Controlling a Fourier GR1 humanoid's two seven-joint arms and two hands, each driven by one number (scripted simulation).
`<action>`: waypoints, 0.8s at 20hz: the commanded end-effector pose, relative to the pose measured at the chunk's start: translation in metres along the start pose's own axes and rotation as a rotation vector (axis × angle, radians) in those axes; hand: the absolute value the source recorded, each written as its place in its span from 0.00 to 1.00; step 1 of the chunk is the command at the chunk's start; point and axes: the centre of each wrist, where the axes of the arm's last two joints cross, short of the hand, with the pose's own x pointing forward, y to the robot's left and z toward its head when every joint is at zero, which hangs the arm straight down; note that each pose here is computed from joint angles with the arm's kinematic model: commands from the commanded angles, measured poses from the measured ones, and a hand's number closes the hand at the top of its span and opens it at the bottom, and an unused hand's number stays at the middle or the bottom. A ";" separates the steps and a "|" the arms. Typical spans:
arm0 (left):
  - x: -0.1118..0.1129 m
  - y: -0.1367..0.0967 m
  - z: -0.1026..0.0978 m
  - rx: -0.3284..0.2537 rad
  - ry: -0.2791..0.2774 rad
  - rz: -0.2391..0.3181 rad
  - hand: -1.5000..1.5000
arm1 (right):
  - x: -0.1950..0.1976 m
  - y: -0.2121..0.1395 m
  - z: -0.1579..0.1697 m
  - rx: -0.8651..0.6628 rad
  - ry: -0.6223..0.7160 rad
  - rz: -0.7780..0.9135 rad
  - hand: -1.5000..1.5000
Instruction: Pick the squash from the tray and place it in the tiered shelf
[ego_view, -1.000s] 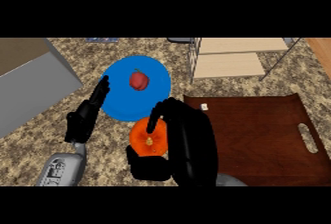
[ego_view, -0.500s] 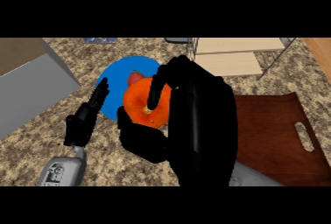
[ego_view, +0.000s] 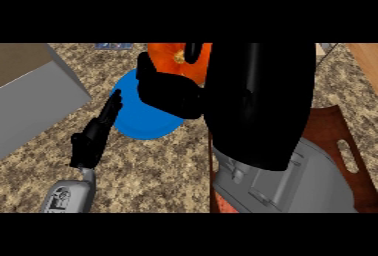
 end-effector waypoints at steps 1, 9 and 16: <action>-0.007 0.009 0.002 0.011 0.003 -0.001 0.50 | 0.004 -0.017 -0.024 -0.038 0.152 0.052 1.00; 0.008 -0.011 -0.006 -0.011 -0.011 -0.009 0.50 | 0.012 -0.029 -0.070 -0.130 0.151 0.095 1.00; -0.009 -0.019 0.007 -0.010 0.003 0.006 0.50 | -0.009 -0.010 -0.091 -0.172 0.082 0.200 1.00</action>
